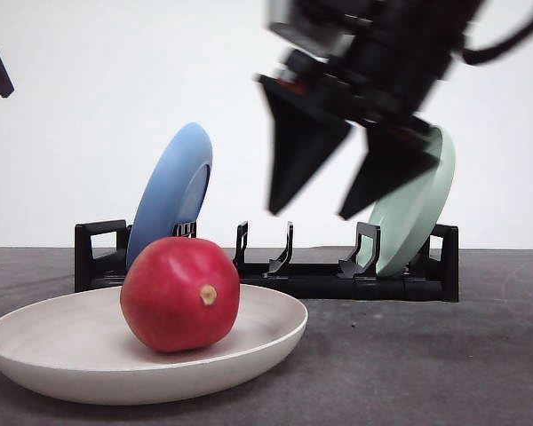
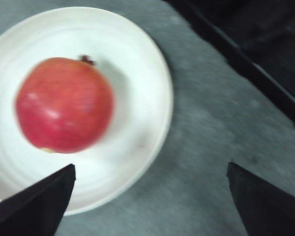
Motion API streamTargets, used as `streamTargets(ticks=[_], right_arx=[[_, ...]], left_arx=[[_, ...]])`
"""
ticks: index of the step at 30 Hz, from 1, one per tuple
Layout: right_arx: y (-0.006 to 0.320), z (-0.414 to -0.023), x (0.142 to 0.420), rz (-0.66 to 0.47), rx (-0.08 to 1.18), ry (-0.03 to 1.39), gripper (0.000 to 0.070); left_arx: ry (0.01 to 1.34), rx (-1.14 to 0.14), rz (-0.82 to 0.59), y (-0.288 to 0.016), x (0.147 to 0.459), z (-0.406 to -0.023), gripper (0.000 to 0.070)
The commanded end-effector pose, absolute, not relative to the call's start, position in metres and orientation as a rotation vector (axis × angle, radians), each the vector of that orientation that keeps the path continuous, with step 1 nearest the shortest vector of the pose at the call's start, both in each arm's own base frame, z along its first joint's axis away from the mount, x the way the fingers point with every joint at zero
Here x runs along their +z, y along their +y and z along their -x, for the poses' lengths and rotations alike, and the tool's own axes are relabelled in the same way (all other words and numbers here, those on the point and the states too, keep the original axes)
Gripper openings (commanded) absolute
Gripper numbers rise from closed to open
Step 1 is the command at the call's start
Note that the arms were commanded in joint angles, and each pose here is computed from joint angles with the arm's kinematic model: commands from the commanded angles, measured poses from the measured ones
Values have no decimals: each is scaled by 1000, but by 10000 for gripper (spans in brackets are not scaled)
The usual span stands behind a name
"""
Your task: Place pomegranate in white plate
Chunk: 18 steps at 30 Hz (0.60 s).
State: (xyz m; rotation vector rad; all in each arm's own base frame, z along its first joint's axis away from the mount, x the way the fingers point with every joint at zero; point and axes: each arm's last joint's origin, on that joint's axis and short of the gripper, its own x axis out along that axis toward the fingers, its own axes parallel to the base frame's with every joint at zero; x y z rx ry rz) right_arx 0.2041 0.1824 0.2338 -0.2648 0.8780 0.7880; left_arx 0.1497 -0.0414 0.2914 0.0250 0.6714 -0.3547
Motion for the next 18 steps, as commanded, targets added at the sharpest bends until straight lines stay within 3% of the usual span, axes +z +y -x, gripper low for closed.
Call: streamTargets(ticks=[1,11,18], right_arx=[[175,-201,232,249,777,851,620],[103,-188,232,77,560,780,618],[81,-188,244,-29,457,694,617]], left_arx=[[664,-360,-27,-42,293,-151,470],[664,-358,-24,-42,293,-151,470],[665,-357,-20,-42,293,-151,470]])
